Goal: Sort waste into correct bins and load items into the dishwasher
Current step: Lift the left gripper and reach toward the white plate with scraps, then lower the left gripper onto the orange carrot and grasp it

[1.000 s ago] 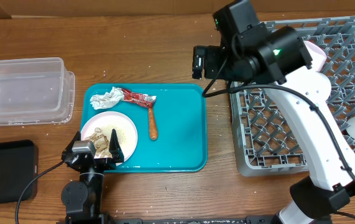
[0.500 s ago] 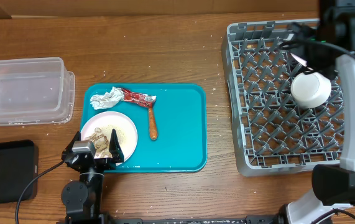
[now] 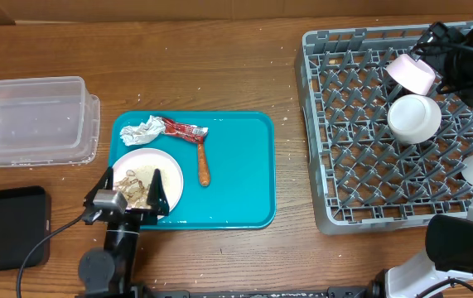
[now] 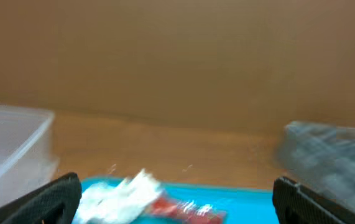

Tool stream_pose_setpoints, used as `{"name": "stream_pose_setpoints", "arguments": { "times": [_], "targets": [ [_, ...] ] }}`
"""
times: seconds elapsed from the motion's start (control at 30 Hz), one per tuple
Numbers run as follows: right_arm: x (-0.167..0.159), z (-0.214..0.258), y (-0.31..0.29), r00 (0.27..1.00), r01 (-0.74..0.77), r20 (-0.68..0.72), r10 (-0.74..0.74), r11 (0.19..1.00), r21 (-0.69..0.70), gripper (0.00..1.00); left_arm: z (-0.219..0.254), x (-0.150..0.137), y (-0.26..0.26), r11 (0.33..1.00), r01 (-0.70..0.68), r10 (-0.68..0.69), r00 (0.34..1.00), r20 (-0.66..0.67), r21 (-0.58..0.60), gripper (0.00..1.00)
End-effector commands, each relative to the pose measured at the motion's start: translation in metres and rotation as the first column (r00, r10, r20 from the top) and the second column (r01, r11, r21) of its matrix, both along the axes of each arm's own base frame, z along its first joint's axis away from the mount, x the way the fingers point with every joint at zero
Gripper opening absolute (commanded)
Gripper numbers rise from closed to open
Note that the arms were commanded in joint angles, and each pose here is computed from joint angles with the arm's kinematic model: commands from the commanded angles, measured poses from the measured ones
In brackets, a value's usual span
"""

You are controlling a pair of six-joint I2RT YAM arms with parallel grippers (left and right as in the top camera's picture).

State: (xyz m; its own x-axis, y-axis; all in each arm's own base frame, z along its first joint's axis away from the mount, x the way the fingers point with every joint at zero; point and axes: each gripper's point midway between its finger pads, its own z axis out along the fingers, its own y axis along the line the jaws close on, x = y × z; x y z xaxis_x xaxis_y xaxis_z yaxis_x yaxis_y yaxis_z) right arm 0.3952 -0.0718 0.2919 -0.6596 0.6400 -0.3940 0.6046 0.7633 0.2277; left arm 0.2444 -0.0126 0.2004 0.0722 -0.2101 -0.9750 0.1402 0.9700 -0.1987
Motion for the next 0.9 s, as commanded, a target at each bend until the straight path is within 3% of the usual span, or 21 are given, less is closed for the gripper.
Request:
{"name": "stream_pose_setpoints", "arguments": {
  "times": [0.0, 0.23, 0.4, 0.47, 0.5, 0.57, 0.7, 0.8, 0.87],
  "targets": [
    [0.0, 0.002, 0.0, 1.0, 0.003, 0.009, -0.003, 1.0, 0.003, 1.0, 0.033, -0.019, -0.047, 0.959, 0.28, -0.282, 0.95, 0.135, 0.033, 1.0],
    [0.0, 0.002, 0.0, 1.0, 0.003, 0.009, -0.003, 1.0, 0.003, 1.0, 0.075, -0.032, -0.053, 0.947, 0.319, -0.319, 0.929, 0.188, 0.035, 1.0],
    [0.0, 0.002, 0.0, 1.0, 0.003, 0.009, -0.003, 1.0, 0.003, 1.0, 0.114, -0.014, -0.054, 0.945, 0.325, -0.325, 0.946, -0.001, 0.034, 1.0],
    [0.0, 0.002, 0.0, 1.0, 0.003, 0.009, -0.003, 1.0, 0.003, 1.0, 0.123, 0.0, -0.069, 0.898, 0.436, -0.428, 0.895, -0.126, 0.053, 1.0],
    [0.0, 0.002, 0.0, 1.0, 0.003, 0.01, -0.003, 1.0, 0.003, 1.0, 0.132, 0.002, -0.084, 0.834, 0.548, -0.533, 0.831, -0.163, 0.066, 1.0],
    [0.0, 0.002, 0.0, 1.0, 0.002, 0.009, -0.002, 1.0, 0.003, 1.0, 0.149, 0.009, -0.102, 0.729, 0.683, -0.667, 0.723, -0.178, 0.042, 1.0],
    [0.0, 0.002, 0.0, 1.0, 0.002, 0.009, -0.002, 1.0, 0.003, 1.0, 0.172, 0.027, -0.117, 0.576, 0.816, -0.811, 0.566, -0.15, -0.038, 1.0],
    [0.0, 0.002, 0.0, 1.0, 0.003, 0.009, -0.003, 1.0, 0.003, 1.0, 0.157, 0.068, -0.111, 0.656, 0.695, -0.754, 0.61, -0.241, -0.293, 1.0],
    [0.0, 0.002, 0.0, 1.0, 0.003, 0.009, -0.003, 1.0, 0.003, 1.0, 0.132, 0.087, -0.113, 0.746, 0.567, -0.665, 0.662, -0.345, -0.349, 1.0]
  ]
}}
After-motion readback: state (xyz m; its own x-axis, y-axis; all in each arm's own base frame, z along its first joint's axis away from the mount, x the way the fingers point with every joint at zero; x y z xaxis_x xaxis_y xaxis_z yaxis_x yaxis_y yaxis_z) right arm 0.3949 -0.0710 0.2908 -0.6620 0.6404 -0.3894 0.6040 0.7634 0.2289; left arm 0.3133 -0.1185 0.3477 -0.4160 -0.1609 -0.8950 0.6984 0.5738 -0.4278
